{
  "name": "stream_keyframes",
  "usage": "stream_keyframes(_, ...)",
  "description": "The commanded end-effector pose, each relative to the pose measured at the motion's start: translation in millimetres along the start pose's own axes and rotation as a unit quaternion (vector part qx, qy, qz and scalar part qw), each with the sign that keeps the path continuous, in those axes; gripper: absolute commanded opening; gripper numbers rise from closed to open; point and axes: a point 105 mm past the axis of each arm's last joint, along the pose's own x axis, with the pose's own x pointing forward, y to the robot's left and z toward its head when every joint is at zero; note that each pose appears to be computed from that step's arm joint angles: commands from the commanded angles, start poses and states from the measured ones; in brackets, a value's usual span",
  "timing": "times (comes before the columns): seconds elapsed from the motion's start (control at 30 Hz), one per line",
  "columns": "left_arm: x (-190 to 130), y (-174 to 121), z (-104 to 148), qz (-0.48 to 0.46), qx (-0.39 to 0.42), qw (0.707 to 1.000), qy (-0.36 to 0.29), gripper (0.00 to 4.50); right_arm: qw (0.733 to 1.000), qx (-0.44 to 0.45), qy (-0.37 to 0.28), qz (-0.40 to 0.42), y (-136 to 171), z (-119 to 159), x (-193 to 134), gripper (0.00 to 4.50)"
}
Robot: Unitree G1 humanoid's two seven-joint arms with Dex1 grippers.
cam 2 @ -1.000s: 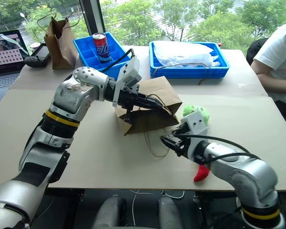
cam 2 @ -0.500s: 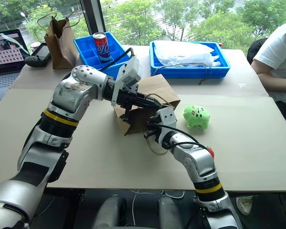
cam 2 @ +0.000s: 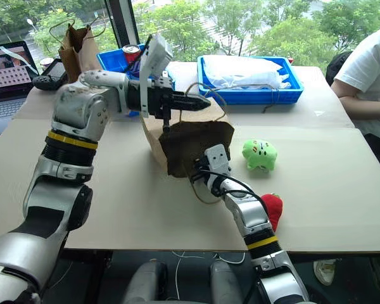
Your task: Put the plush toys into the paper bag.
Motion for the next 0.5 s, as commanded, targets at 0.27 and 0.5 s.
stream_keyframes(0.27, -7, 10, 11, 0.021, 0.002, 1.000, -0.020, 0.00, 0.998, 0.004, 0.059, -0.007, -4, -30, -9, 0.07)
stream_keyframes(0.5, -5, 5, 5, 0.005, -0.019, 1.000, -0.023, 0.00, 0.999, -0.031, -0.015, 0.026, -17, 36, -39, 0.07)
